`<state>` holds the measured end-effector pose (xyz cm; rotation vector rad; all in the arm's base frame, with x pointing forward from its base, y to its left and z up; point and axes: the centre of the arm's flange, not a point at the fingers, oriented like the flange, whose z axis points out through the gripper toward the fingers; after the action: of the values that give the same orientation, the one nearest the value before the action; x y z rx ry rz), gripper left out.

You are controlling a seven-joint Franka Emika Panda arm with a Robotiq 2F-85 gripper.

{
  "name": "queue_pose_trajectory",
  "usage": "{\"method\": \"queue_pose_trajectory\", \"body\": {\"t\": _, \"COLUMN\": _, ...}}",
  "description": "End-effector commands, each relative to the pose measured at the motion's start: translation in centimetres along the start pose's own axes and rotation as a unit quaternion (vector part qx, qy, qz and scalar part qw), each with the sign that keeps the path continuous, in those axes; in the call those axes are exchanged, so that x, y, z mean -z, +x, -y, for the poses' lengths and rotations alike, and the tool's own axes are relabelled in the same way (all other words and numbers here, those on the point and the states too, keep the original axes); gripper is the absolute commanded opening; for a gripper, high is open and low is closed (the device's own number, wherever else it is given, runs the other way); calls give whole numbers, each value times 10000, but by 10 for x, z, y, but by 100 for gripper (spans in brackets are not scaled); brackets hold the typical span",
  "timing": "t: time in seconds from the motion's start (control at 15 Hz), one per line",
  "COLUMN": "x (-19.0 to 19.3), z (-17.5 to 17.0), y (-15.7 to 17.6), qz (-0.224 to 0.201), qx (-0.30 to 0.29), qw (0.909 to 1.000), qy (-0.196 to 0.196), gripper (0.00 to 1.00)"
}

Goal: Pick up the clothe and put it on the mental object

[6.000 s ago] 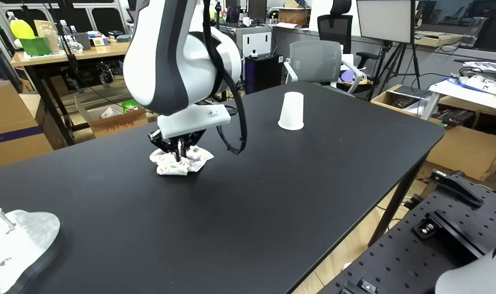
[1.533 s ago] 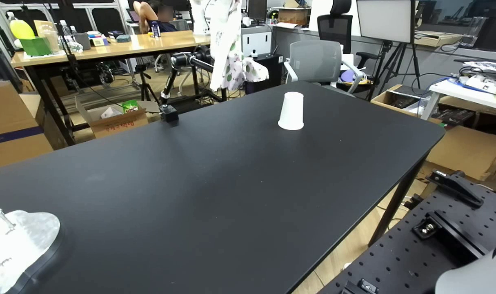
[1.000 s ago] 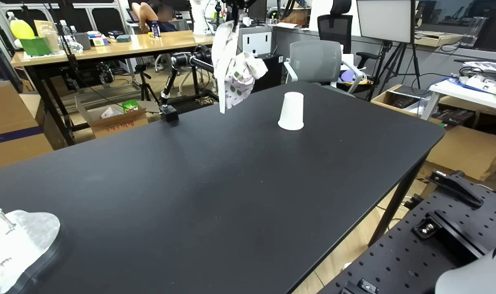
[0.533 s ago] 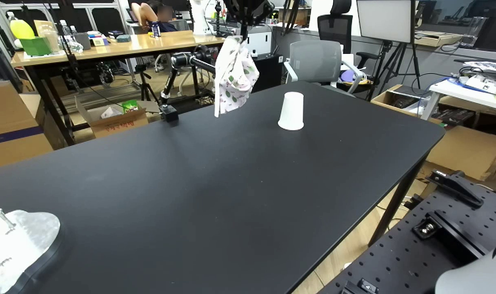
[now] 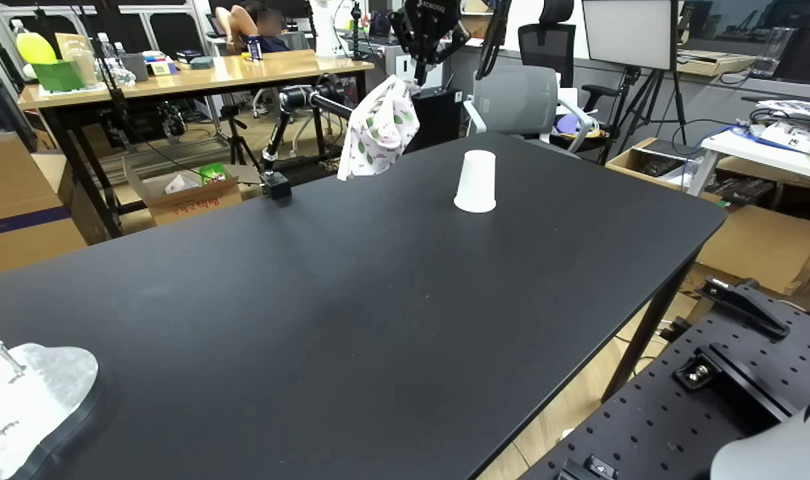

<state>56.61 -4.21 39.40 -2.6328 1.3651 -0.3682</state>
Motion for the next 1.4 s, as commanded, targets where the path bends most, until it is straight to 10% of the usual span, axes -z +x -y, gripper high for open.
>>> {"method": "queue_pose_trajectory", "body": {"t": 0.0, "x": -8, "z": -11, "y": -4, "qz": 172, "qx": -173, "qw": 9997, "qy": 46, "gripper": 27}}
{"method": "queue_pose_trajectory", "body": {"t": 0.87, "x": -8, "z": -15, "y": -9, "qz": 393, "qx": -279, "qw": 9987, "qy": 152, "gripper": 99}}
{"method": "queue_pose_trajectory", "body": {"t": 1.33, "x": -9, "z": -16, "y": -11, "qz": 385, "qx": -334, "qw": 9985, "qy": 217, "gripper": 48}}
